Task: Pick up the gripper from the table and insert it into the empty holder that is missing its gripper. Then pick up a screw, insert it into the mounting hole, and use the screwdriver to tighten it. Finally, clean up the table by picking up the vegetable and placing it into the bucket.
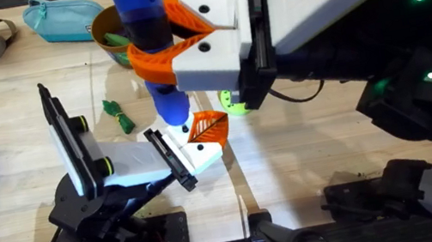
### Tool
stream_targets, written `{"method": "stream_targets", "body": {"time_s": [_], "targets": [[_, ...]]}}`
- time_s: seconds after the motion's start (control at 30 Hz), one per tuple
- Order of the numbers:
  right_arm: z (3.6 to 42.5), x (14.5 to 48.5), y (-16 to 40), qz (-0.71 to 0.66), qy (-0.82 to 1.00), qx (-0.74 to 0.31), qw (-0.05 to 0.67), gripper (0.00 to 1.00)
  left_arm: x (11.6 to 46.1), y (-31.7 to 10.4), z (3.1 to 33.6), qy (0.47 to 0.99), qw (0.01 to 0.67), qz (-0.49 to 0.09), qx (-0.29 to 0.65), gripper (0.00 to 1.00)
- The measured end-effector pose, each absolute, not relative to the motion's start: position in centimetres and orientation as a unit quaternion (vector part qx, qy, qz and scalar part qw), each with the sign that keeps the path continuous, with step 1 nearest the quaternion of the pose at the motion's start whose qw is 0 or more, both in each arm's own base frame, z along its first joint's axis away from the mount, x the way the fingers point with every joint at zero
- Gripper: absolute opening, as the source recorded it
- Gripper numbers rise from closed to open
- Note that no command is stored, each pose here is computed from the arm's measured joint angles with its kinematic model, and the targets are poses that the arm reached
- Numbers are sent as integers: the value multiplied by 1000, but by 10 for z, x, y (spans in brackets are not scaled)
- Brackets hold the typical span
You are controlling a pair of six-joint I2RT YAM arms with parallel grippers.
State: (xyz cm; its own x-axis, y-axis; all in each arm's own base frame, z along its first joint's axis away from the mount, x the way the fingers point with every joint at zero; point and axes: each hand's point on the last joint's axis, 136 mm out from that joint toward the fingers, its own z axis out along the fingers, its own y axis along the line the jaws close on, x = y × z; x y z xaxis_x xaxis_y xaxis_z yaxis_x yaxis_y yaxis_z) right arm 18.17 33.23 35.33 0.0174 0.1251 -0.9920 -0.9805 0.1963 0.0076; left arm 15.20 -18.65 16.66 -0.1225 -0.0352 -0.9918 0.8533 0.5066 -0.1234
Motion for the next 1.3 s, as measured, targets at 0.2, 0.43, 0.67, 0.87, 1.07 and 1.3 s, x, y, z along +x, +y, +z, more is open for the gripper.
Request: {"method": "stream_targets", "body": {"time_s": [0.2, 0.43, 0.67, 0.87, 1.07, 1.3], "targets": [[351, 182, 332, 477, 517, -416, 576, 39, 152, -186, 163, 652, 574, -383, 315, 9], [364, 175, 324, 481, 500, -414, 590, 38, 152, -186, 163, 652, 574, -383, 315, 9], [370, 171, 319, 481, 495, -413, 594, 39, 152, -186, 163, 652, 574, -383, 315, 9], [366, 173, 322, 480, 501, -414, 590, 38, 152, -186, 163, 652, 574, -383, 315, 9], [356, 178, 327, 478, 512, -415, 581, 39, 152, -186, 163, 652, 574, -383, 315, 9], [355, 178, 327, 478, 513, -415, 581, 38, 152, -186, 163, 652, 574, -383, 315, 9]]}}
